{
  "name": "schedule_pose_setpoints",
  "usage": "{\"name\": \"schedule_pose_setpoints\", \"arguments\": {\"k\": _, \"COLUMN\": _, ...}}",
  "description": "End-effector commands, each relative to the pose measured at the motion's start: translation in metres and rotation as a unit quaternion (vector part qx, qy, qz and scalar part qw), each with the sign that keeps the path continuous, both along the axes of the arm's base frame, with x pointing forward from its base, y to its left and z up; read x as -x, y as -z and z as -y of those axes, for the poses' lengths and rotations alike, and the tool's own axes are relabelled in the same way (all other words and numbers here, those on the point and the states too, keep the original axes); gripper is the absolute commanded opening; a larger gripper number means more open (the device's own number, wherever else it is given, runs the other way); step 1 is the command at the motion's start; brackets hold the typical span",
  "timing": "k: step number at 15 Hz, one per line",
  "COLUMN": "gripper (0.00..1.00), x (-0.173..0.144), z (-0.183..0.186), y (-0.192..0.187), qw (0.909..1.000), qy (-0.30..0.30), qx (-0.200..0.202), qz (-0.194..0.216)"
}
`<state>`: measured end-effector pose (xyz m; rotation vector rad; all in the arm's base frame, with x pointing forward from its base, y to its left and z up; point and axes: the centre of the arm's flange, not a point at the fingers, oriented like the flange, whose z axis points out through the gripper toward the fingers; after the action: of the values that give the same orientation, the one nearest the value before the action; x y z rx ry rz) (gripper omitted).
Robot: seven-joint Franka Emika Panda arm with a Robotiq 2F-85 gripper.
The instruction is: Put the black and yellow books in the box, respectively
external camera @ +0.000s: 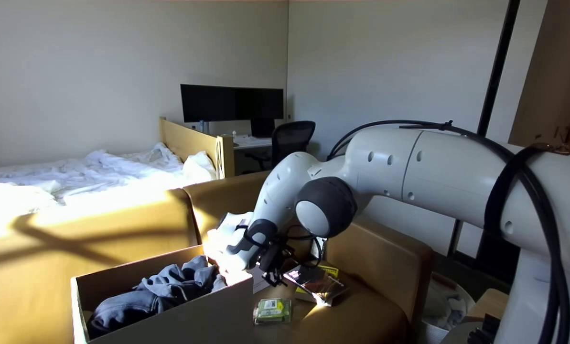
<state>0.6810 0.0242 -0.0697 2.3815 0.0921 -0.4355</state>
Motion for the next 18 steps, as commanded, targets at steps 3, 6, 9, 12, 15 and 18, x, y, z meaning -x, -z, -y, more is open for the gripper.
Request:
{"name": "schedule_pose_setpoints", "arguments": {"k": 3, "gripper": 1.0, "x": -0.052, "z": 0.045, "y": 0.046, "qw": 0.9955, "qy": 0.043, "qx": 0.063, "qz": 0.056}}
{"name": "schedule_pose_setpoints", "arguments": {"k": 6, "gripper": 1.0, "x": -0.048, "z": 0.039, "y": 0.036, "qw": 0.9978, "qy": 0.036, "qx": 0.035, "qz": 0.042}}
{"name": "schedule_pose_setpoints", "arguments": {"k": 9, "gripper": 1.0, "x": -0.025, "z": 0.042, "y": -0.003, "qw": 0.9991, "qy": 0.005, "qx": -0.041, "qz": 0.002}}
{"name": "schedule_pose_setpoints", "arguments": {"k": 12, "gripper": 1.0, "x": -0.012, "z": 0.035, "y": -0.01, "qw": 0.9989, "qy": 0.023, "qx": -0.015, "qz": 0.038}}
{"name": "schedule_pose_setpoints", "arguments": {"k": 15, "gripper": 1.0, "x": -0.043, "z": 0.026, "y": 0.014, "qw": 0.9966, "qy": 0.058, "qx": 0.041, "qz": 0.043}}
{"name": "schedule_pose_setpoints", "arguments": {"k": 18, "gripper": 1.0, "x": -0.049, "z": 0.005, "y": 0.035, "qw": 0.9942, "qy": 0.057, "qx": 0.081, "qz": 0.041}}
